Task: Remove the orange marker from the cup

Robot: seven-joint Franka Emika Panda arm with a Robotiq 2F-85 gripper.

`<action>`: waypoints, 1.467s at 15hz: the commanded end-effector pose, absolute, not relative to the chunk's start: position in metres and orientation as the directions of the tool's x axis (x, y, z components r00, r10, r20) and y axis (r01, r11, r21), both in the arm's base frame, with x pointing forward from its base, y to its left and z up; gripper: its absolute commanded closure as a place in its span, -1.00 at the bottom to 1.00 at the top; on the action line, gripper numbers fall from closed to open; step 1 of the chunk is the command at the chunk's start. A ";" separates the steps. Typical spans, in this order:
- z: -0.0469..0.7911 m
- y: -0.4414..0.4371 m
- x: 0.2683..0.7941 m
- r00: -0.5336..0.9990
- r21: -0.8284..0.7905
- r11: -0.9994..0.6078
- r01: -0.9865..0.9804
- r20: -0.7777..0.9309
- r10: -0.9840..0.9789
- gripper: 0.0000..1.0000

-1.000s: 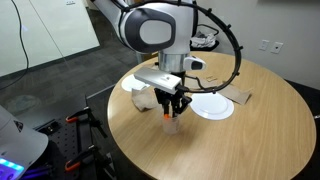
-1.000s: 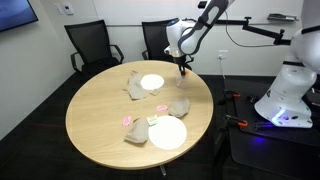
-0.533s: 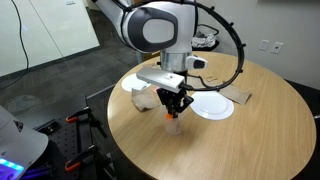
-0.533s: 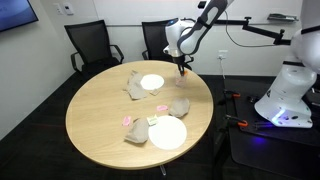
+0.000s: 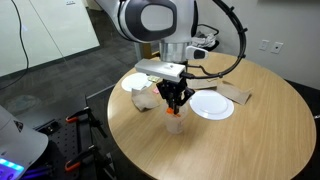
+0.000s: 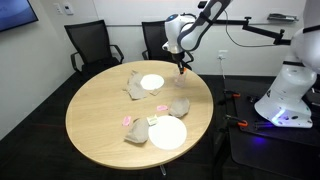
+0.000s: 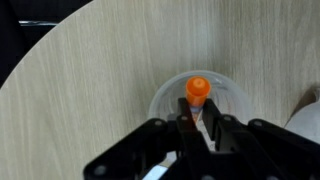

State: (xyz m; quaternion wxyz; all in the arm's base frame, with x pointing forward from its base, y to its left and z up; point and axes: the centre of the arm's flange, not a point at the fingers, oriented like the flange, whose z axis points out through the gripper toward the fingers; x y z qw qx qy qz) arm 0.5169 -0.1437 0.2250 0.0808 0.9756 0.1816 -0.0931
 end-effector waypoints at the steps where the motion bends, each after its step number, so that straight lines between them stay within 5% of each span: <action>1: 0.271 -0.133 0.498 0.911 0.113 -0.923 0.368 -0.241 0.334 0.90; 8: 0.362 -0.121 0.469 0.925 0.165 -0.918 0.359 -0.191 0.328 0.90; 22: 0.439 -0.006 0.459 0.905 0.149 -0.985 0.092 0.399 0.145 0.90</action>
